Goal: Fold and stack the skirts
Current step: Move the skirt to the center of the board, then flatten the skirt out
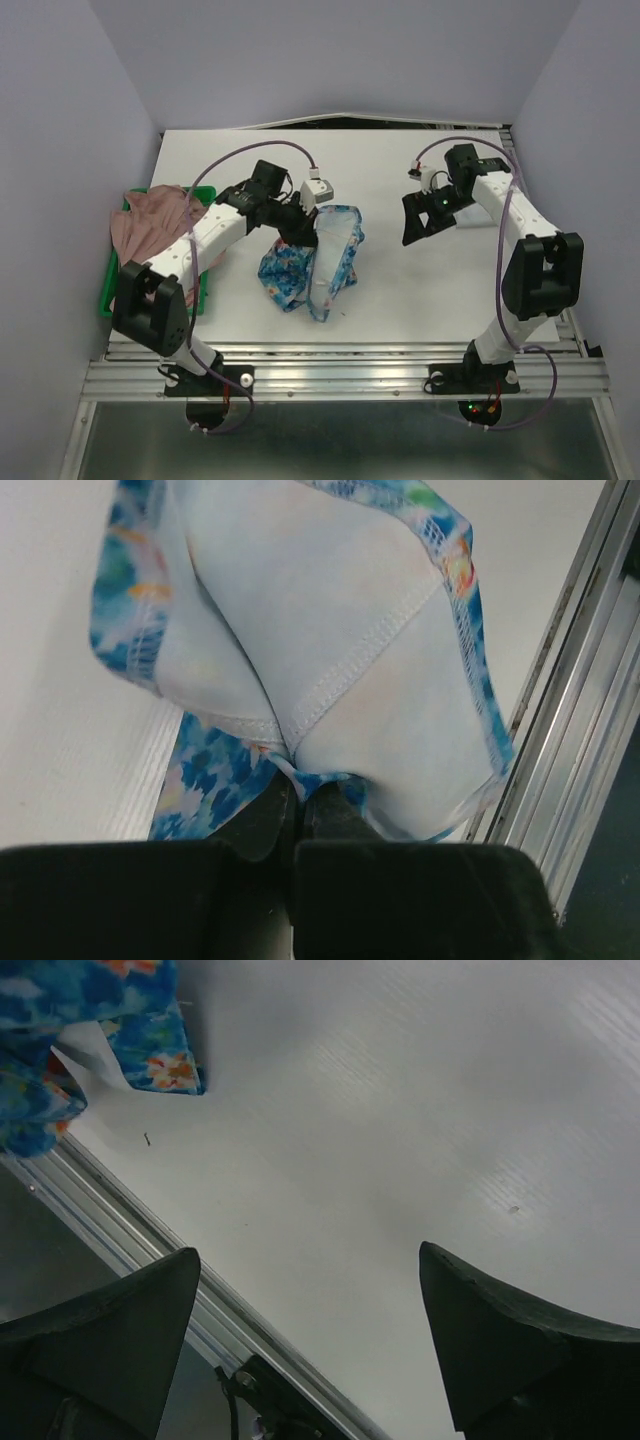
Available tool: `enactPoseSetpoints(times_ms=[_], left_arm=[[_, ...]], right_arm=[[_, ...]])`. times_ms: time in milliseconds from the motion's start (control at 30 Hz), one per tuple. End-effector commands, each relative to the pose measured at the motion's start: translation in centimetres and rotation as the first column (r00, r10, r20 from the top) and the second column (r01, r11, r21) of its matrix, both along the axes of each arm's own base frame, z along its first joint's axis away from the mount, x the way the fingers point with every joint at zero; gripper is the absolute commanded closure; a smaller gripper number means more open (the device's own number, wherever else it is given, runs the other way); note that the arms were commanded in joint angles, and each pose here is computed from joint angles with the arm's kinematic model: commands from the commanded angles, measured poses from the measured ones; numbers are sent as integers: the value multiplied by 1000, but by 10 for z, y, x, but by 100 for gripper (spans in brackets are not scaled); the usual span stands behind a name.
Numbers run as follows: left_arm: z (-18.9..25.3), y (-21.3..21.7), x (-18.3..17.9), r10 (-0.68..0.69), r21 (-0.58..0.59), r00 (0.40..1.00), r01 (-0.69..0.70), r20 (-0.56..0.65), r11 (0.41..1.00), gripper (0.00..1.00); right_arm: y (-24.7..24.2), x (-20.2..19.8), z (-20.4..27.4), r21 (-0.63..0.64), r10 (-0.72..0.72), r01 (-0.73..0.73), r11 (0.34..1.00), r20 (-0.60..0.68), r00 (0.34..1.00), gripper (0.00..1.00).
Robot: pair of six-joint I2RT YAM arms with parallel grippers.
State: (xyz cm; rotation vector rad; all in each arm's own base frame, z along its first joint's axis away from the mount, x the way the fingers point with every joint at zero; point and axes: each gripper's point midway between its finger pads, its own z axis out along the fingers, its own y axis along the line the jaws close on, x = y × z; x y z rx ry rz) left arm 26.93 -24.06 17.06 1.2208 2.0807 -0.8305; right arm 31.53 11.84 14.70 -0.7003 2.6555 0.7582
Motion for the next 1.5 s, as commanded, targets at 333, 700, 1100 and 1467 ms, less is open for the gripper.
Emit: enactPoseSetpoints(times_ms=[333, 700, 1100, 1467], left_arm=[[12, -38, 116, 8, -89, 1000, -7, 14, 996, 73], [14, 16, 128, 110, -121, 993, -113, -33, 986, 38], [-9, 18, 39, 52, 113, 990, -67, 135, 991, 35], [-86, -8, -15, -132, 304, 978, 77, 163, 950, 35]], right_arm=[[25, 22, -2, 155, -32, 24, 988, 49, 998, 14], [60, 37, -20, 302, -75, 95, 948, -76, 994, 12], [93, 14, -64, 284, -5, 62, 957, -197, 980, 22], [117, 77, 15, 382, -48, 45, 923, -2, 999, 99]])
